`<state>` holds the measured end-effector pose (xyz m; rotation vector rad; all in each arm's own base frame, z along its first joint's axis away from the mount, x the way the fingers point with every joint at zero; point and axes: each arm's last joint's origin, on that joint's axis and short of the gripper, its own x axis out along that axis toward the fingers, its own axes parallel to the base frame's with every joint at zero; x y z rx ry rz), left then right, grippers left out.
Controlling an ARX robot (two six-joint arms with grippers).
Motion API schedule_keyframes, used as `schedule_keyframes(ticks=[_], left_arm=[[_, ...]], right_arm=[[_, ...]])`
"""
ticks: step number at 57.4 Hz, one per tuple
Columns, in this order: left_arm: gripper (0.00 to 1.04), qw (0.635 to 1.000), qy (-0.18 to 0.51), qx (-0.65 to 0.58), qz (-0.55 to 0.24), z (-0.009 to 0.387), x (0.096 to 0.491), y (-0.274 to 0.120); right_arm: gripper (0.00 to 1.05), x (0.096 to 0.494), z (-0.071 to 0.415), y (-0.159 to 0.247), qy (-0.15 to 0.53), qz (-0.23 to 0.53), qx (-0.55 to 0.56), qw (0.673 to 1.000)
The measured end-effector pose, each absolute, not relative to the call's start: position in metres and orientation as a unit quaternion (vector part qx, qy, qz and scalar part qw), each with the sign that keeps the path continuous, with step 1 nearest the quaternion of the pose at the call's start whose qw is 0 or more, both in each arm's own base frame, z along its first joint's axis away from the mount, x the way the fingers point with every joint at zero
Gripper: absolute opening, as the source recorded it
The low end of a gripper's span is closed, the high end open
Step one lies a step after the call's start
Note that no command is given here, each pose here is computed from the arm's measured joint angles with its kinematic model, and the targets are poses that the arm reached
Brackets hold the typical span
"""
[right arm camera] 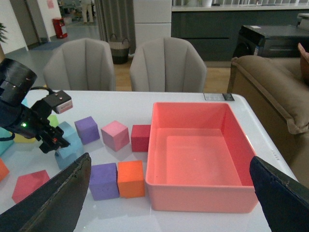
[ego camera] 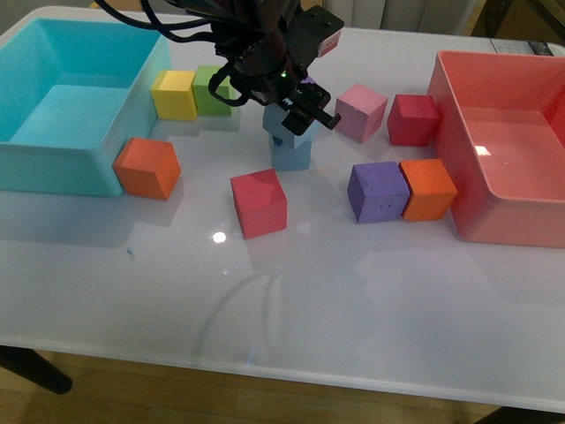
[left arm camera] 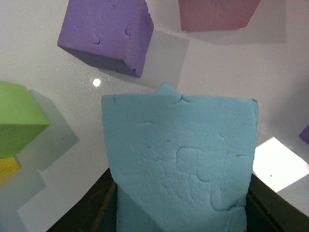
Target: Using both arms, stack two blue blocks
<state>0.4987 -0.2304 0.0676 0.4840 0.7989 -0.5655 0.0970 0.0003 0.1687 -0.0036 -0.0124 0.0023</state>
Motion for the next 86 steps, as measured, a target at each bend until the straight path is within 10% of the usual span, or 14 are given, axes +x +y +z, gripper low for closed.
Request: schedule_keyframes(ticks=[8,26,54,74,86], left_arm=[[0.52,0.855,0.378,0.231,-0.268,0.069,0.500,-0.231],[0.98,0.848,0.383,0.233,-0.281,0.064,0.495,-0.235],[0.96,0.867,0.357,0.217,-0.272,0.111,0.462,-0.208],[0.96,0.923,0.304,0.147,-0.184,0.178,0.394,-0.121],[0.56,1.000,0.001,0.015,0.000,0.211,0.281,-0.037]], right_arm=[[0.96,0.097,0.169,0.000,-0.006,0.001,-0.002,1.000],[0.96,0.097,0.169,0.000,-0.006,0.001,-0.002,1.000],[0.96,0.097,0.169,0.000,-0.006,0.001,-0.002,1.000],[0.96,0.097,0.169,0.000,-0.006,0.001,-0.002,1.000],[0.96,0.097,0.169,0.000,-0.006,0.000,-0.002,1.000]])
